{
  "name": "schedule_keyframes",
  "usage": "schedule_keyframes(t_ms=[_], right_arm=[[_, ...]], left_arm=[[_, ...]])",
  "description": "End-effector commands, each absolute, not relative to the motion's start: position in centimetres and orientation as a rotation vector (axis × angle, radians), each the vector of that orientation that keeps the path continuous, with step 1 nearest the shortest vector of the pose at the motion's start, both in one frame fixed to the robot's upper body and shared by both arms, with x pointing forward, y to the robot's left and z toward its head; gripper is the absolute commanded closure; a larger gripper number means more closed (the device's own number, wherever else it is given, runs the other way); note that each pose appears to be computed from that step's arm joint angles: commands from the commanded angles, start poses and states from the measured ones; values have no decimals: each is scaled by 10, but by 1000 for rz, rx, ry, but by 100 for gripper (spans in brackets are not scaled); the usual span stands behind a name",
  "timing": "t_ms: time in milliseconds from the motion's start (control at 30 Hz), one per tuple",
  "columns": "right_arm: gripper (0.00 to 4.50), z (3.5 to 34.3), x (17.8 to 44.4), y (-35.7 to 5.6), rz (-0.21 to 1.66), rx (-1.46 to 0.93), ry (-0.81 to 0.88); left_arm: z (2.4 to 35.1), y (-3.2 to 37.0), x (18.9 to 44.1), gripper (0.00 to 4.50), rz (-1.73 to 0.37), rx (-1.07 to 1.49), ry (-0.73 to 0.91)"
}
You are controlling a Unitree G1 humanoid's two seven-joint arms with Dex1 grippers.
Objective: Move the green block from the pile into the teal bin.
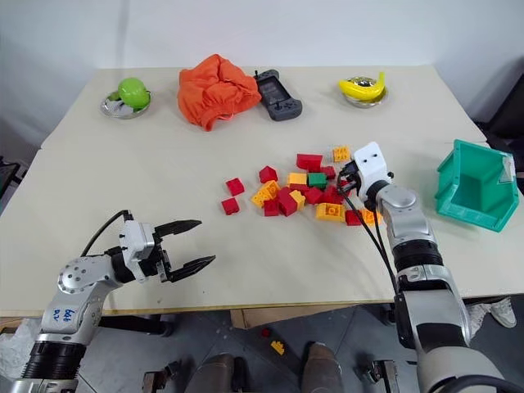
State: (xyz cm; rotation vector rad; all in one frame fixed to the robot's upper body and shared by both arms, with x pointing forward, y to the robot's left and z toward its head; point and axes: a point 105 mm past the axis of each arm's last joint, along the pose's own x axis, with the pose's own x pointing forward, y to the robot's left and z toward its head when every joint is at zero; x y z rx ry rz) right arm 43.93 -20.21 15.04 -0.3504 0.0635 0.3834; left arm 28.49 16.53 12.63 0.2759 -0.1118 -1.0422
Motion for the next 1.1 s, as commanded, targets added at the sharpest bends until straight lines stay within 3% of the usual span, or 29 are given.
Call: schedule_keyframes(t_ms=[33, 300, 600, 700, 833, 1067, 1100], right_arm=[[447, 159, 423, -163, 590, -361, -10], [447, 135, 356, -123, 941, -378, 158], [447, 172, 320, -183, 868, -334, -5], [388, 164, 301, -222, 799, -299, 49], [255, 146, 292, -258, 694, -335, 116], [12, 153, 319, -225, 721, -299, 77], [2, 156, 326, -216, 729, -300, 68]], left_arm=[[134, 163, 288, 0, -1042, 276, -143], [135, 163, 290, 0, -1051, 281, -143], [140, 171, 287, 0, -1025, 259, -156], [140, 176, 285, 0, -1017, 239, -146], [140, 181, 285, 0, -994, 232, -145], [147, 177, 286, 0, -1008, 223, -160], [148, 175, 287, 0, -1010, 225, -164]])
